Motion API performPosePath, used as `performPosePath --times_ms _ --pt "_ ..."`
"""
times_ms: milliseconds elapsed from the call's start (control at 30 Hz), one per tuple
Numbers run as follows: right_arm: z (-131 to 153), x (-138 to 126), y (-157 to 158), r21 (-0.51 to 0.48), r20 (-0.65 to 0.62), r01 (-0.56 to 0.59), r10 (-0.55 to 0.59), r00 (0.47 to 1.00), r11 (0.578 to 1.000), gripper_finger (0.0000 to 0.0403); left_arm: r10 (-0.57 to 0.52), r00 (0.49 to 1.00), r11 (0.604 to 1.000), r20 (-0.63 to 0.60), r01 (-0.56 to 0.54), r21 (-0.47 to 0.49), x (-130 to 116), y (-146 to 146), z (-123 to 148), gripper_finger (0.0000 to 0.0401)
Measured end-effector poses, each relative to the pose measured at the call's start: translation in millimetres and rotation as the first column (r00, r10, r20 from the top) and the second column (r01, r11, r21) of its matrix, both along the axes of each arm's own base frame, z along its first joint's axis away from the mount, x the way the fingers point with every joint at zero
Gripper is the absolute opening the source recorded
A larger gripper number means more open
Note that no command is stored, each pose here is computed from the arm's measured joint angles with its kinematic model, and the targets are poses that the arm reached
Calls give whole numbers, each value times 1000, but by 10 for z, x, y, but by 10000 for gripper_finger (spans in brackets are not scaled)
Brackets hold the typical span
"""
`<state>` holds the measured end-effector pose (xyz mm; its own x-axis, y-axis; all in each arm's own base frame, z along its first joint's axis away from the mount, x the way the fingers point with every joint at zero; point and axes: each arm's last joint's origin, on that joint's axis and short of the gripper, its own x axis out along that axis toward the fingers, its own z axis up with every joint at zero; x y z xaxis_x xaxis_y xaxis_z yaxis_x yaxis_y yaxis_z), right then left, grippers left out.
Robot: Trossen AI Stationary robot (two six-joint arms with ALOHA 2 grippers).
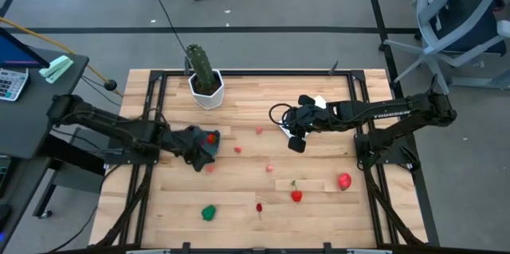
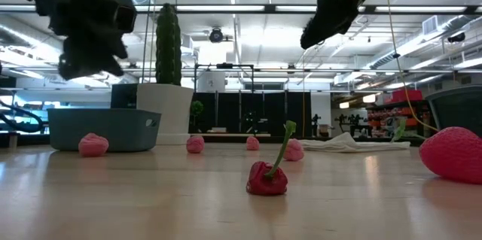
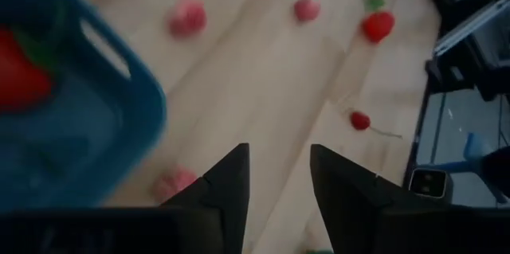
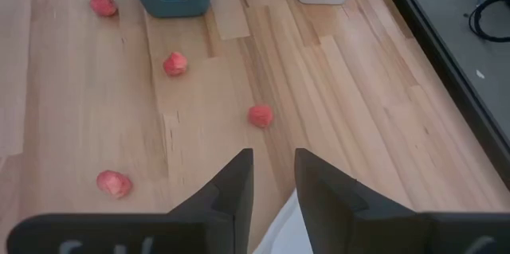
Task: Pick and placing Produce into tupperware
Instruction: Put the bottom left pink peach into the blue bin
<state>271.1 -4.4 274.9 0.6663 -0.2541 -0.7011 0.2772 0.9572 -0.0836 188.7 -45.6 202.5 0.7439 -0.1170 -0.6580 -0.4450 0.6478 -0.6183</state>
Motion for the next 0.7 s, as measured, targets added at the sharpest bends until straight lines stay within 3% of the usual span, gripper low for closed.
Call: performPosePath --times_ms 400,700 --pt "5 5 0 -10 3 -10 10 1000 1000 101 65 964 990 -257 -94 -104 51 -344 -399 135" --pt "6 5 2 -10 2 -21 21 1000 1000 101 121 931 987 -345 -149 -55 68 -363 -572 135"
